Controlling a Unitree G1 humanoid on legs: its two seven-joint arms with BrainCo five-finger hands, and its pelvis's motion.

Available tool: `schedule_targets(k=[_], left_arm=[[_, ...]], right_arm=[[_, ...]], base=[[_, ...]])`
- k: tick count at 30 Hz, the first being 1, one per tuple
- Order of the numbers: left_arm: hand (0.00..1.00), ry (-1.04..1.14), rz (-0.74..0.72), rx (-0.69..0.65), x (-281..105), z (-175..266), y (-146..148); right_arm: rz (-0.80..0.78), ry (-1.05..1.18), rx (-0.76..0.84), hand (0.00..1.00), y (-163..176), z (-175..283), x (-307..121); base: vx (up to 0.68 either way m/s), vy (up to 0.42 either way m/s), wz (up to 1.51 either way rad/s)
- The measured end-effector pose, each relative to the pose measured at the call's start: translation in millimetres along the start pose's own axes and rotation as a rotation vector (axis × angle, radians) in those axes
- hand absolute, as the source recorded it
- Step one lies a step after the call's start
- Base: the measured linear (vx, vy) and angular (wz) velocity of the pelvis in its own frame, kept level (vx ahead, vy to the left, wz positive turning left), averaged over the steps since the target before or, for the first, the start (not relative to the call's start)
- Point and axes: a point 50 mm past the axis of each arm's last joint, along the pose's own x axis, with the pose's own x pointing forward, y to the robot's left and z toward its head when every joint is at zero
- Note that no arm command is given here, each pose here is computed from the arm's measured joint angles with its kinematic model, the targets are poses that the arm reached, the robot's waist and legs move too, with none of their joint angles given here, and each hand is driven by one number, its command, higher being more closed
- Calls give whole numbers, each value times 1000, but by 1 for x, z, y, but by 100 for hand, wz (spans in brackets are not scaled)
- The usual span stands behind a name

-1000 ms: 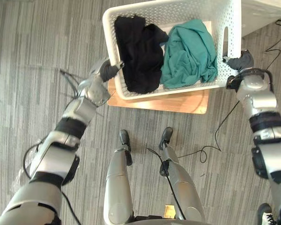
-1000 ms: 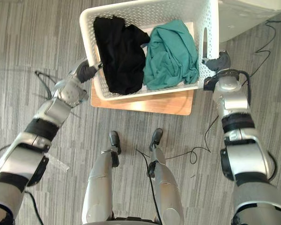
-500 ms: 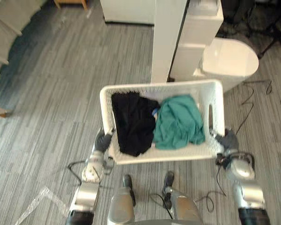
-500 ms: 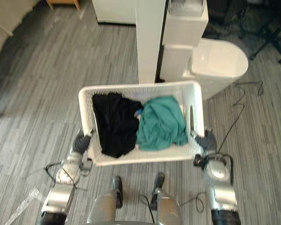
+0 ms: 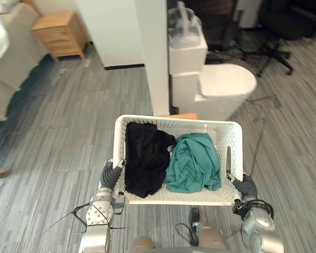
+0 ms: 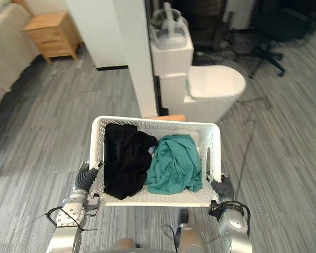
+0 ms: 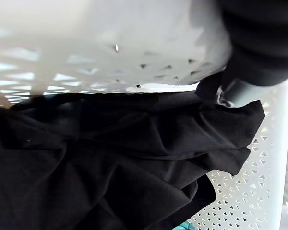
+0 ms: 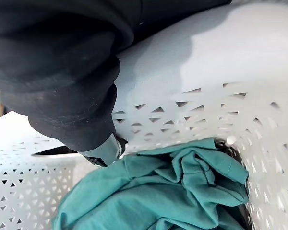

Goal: Pick up the laundry basket with both hands and put the clothes into the washing machine.

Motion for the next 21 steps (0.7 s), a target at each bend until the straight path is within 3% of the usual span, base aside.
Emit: schedule_targets(k=[9, 15, 21], left_arm=[[100, 69, 30, 11, -3, -14, 9], [100, 89, 162, -10, -14, -17, 35], [100, 160, 154, -97, -26, -30, 16]], right_arm=[[27, 53, -13, 100, 7, -10, 5], [144, 52, -67, 100, 42, -2, 32], [139, 53, -153, 100, 28, 1, 33]], base=[[-376, 92, -96], [-259, -358, -138], [-113, -396, -125]])
